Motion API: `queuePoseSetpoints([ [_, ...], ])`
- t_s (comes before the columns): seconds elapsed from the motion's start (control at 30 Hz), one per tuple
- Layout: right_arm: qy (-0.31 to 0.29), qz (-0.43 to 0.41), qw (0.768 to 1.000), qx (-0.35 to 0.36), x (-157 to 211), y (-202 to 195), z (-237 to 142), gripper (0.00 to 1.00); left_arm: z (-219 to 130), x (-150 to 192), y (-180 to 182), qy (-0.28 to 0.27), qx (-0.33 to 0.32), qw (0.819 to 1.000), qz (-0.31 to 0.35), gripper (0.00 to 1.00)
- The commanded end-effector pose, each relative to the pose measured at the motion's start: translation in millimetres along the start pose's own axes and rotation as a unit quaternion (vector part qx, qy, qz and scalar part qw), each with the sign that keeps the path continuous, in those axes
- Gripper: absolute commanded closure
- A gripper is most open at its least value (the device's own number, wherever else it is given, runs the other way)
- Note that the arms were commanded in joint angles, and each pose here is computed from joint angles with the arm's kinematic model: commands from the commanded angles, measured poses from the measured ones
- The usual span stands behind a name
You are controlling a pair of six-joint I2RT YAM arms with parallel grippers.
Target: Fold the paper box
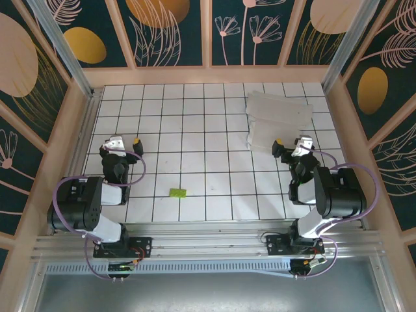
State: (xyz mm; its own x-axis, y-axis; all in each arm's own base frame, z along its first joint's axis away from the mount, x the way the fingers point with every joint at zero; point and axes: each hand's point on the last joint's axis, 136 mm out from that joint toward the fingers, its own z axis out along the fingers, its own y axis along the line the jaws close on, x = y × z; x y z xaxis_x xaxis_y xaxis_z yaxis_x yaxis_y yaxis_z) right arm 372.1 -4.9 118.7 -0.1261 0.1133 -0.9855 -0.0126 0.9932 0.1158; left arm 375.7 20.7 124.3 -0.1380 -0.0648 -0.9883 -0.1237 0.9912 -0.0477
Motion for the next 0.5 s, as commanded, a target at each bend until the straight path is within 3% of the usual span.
queuePoseSetpoints([
  [0.0,-0.013,0.0,1.0,-0.007,-9.6,1.9,2.8,0.01,0.8,-10.5,-3.1,-0.02,0.01,1.0,-0.011,0.01],
  [0.37,-0.013,0.002,1.0,0.001,-9.7,-0.5,2.7,0.01,-2.6,-18.0,-6.3,-0.026,0.019,0.999,-0.007,0.01],
  [0.47,-0.013,0.003,1.0,0.005,-9.6,-2.2,2.1,0.01,-10.4,-29.5,3.2,-0.033,-0.008,0.999,-0.019,0.01],
])
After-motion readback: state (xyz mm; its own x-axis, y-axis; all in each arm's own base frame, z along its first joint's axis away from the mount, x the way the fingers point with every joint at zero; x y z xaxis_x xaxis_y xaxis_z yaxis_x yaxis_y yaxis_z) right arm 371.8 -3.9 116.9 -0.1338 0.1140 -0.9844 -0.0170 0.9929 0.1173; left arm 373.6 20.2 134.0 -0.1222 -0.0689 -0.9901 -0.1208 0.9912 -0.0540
